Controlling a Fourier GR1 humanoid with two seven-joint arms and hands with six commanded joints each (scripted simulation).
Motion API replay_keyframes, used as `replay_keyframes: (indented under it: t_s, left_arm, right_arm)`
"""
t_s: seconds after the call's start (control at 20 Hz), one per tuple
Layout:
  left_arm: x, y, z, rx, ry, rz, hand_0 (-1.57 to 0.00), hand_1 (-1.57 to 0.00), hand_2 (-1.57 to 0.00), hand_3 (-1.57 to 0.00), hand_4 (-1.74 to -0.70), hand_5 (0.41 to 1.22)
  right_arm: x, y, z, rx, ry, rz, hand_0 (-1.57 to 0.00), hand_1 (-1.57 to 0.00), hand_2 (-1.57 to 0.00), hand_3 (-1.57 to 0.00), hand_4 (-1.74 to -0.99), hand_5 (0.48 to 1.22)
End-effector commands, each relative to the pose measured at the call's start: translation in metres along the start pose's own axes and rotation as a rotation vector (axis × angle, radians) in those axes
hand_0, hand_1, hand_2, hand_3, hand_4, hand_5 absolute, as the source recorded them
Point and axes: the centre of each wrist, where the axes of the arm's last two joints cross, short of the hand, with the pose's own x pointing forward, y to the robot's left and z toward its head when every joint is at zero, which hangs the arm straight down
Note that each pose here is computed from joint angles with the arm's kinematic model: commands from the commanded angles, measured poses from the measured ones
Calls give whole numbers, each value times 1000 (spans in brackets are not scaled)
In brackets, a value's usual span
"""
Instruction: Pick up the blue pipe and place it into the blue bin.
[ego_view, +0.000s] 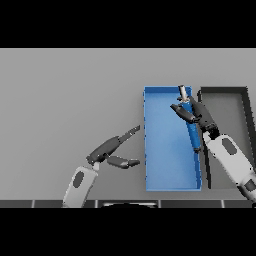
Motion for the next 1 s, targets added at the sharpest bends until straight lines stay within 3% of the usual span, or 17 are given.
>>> replay_keyframes:
  t_s: [0.0,0.1,0.35,0.5,0.95]
  left_arm:
    - [0,1,0,7,1,1,1,1,1,1,-884,429]
    - [0,-1,0,5,0,4,1,1,1,1,-886,428]
    - [3,3,0,12,5,-3,1,1,1,1,-885,428]
    - [2,2,1,8,4,-6,1,1,1,1,-887,429]
    - [5,-1,0,2,3,-10,1,1,1,1,-885,431]
  right_arm:
    - [-5,-3,-2,15,60,37,-245,-223,-224,-131,-1142,1030]
    - [-11,-6,-3,30,109,70,-156,-143,-143,-84,-1083,934]
    - [-8,-2,-2,63,193,189,-51,-46,-46,-27,-1051,787]
    - [-5,1,1,65,204,199,-25,-23,-23,-13,-1036,713]
    - [-6,2,1,87,210,228,-6,-5,-5,-3,-1022,649]
